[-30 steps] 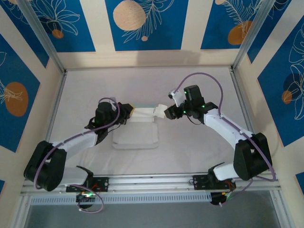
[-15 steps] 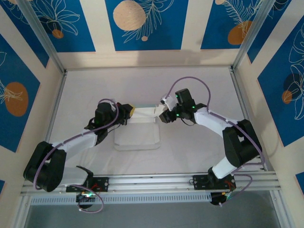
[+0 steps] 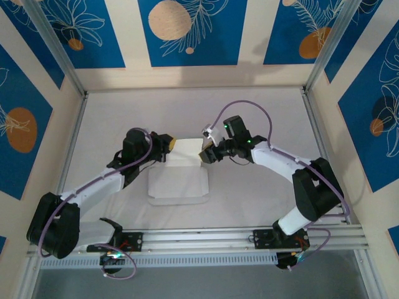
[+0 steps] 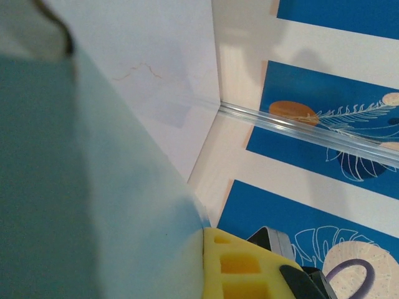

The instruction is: Fold the paper box

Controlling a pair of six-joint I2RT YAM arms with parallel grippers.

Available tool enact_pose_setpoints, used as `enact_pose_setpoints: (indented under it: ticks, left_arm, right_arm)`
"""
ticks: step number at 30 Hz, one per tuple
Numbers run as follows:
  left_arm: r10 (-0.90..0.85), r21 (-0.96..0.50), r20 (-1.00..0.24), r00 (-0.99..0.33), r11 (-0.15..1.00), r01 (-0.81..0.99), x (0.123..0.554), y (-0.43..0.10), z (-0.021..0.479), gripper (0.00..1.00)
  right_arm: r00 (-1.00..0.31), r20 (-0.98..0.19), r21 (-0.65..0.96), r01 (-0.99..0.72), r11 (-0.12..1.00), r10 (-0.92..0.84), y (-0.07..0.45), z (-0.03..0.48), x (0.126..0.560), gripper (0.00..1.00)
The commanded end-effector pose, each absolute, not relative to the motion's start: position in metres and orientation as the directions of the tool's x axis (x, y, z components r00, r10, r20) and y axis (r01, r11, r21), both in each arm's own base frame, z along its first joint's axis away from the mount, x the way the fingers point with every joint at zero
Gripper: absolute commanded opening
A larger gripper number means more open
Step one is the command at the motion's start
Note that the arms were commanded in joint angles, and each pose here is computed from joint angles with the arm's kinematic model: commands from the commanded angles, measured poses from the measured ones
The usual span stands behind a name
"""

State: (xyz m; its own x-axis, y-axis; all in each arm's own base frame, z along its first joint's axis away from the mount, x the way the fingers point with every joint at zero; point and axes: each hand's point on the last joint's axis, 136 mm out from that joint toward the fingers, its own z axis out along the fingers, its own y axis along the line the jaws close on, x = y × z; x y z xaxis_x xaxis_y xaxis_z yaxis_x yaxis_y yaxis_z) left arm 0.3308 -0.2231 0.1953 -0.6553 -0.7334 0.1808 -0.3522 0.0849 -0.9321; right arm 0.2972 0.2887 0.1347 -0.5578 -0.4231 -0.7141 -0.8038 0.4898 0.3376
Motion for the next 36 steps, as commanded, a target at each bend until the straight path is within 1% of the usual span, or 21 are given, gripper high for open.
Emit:
enact_pose_setpoints:
  ticks: [1, 5, 8, 10, 12, 17, 21, 27, 33, 36]
  left_arm:
    - [-0.702, -0.940, 0.196, -0.685, 0.066, -0.336, 0.328, -0.233, 0.207, 0.00]
    - [-0.698, -0.941, 0.153, -0.699, 0.113, -0.319, 0.326, -0.230, 0.201, 0.00]
    - [-0.691, -0.944, 0.133, -0.711, 0.131, -0.304, 0.324, -0.230, 0.194, 0.00]
    - [-0.687, -0.942, 0.133, -0.715, 0.137, -0.307, 0.321, -0.229, 0.189, 0.00]
    - [-0.680, -0.943, 0.127, -0.722, 0.143, -0.301, 0.320, -0.230, 0.188, 0.00]
    - [-0.648, -0.955, 0.084, -0.757, 0.165, -0.247, 0.316, -0.234, 0.195, 0.00]
    - [-0.618, -0.965, 0.012, -0.786, 0.198, -0.170, 0.312, -0.236, 0.202, 0.00]
    - [-0.619, -0.956, 0.009, -0.785, 0.224, -0.188, 0.302, -0.229, 0.185, 0.00]
    - [-0.610, -0.941, 0.003, -0.792, 0.267, -0.209, 0.287, -0.222, 0.163, 0.00]
    - [-0.615, -0.933, -0.001, -0.788, 0.284, -0.221, 0.279, -0.216, 0.154, 0.00]
  right_arm:
    - [-0.545, -0.725, 0.403, -0.831, 0.384, -0.421, 0.317, 0.148, 0.280, 0.50]
    - [-0.510, -0.742, 0.394, -0.857, 0.333, -0.435, 0.313, 0.150, 0.267, 0.54]
    - [-0.449, -0.772, 0.334, -0.889, 0.314, -0.450, 0.304, 0.148, 0.260, 0.55]
    - [-0.422, -0.775, 0.290, -0.899, 0.329, -0.471, 0.298, 0.143, 0.262, 0.54]
    - [-0.410, -0.765, 0.259, -0.902, 0.347, -0.497, 0.291, 0.137, 0.265, 0.52]
    - [-0.408, -0.740, 0.189, -0.889, 0.417, -0.535, 0.274, 0.119, 0.272, 0.48]
    - [-0.389, -0.754, 0.171, -0.894, 0.414, -0.529, 0.270, 0.117, 0.266, 0.46]
    - [-0.350, -0.756, 0.092, -0.893, 0.440, -0.553, 0.265, 0.115, 0.263, 0.46]
    - [-0.293, -0.719, 0.018, -0.914, 0.405, -0.630, 0.259, 0.109, 0.259, 0.48]
    - [-0.220, -0.717, -0.048, -0.931, 0.362, -0.661, 0.253, 0.116, 0.255, 0.54]
